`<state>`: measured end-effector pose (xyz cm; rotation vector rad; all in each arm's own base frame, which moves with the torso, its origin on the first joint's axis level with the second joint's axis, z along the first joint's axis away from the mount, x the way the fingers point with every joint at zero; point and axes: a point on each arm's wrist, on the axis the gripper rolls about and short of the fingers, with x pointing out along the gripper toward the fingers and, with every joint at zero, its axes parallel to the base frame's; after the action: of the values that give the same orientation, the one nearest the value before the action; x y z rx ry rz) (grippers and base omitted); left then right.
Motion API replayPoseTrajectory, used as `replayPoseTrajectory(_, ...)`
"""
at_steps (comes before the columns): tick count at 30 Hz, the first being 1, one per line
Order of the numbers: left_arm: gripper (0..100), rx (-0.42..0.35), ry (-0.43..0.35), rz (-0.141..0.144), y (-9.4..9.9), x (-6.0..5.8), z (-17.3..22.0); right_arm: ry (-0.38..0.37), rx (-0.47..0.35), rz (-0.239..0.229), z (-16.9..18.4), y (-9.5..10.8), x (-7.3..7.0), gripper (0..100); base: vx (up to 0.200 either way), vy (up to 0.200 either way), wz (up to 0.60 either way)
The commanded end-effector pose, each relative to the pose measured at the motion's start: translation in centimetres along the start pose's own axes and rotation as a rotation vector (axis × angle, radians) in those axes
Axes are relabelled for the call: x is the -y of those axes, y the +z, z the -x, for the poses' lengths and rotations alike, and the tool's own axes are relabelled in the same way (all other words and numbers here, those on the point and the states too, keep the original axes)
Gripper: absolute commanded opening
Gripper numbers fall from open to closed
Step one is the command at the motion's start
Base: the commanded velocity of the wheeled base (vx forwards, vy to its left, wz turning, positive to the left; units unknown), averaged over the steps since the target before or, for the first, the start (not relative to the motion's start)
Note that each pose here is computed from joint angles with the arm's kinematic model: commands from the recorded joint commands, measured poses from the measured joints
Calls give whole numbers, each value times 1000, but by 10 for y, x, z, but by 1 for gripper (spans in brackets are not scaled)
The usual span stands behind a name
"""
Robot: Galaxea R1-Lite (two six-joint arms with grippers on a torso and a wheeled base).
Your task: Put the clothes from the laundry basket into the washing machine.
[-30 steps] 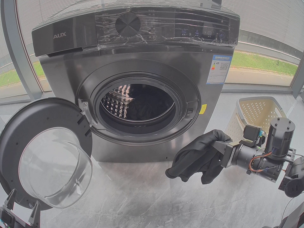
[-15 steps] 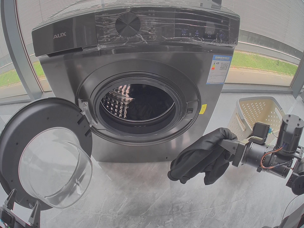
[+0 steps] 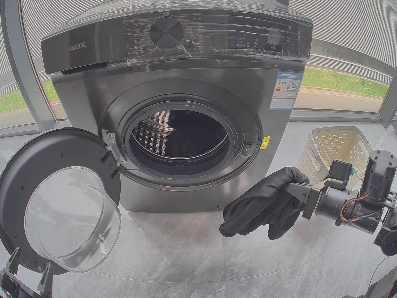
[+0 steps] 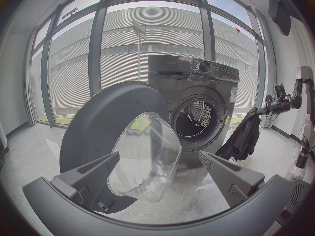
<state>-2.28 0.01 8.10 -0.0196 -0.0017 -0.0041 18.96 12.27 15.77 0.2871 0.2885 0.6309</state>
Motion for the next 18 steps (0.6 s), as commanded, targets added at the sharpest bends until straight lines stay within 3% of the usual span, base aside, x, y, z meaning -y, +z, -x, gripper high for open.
replayPoseTrajectory(1, 100, 1, -1, 0, -5, 0, 0, 11, 0, 4, -2, 0, -2, 0, 0, 0, 0)
replayPoseTrajectory(9, 100, 1, -1, 0, -5, 0, 0, 25, -6, 8, -2, -2, -6, 0, 0, 0, 0)
replayPoseTrajectory(13, 100, 1, 2, 0, -5, 0, 0, 24, -14, 71, -3, -6, -9, 0, 0, 0, 0)
replayPoseTrajectory(15, 100, 1, 7, -12, -5, 0, 0, -30, 1, 131, -3, -9, -16, 0, 0, 0, 0)
replayPoseTrajectory(16, 100, 1, 7, -13, -5, 0, 0, -41, 6, 137, -3, -9, -17, 0, 0, 0, 0)
replayPoseTrajectory(18, 100, 0, 10, -17, -5, 0, 0, -136, 35, 168, -6, -11, -26, 0, 0, 0, 0)
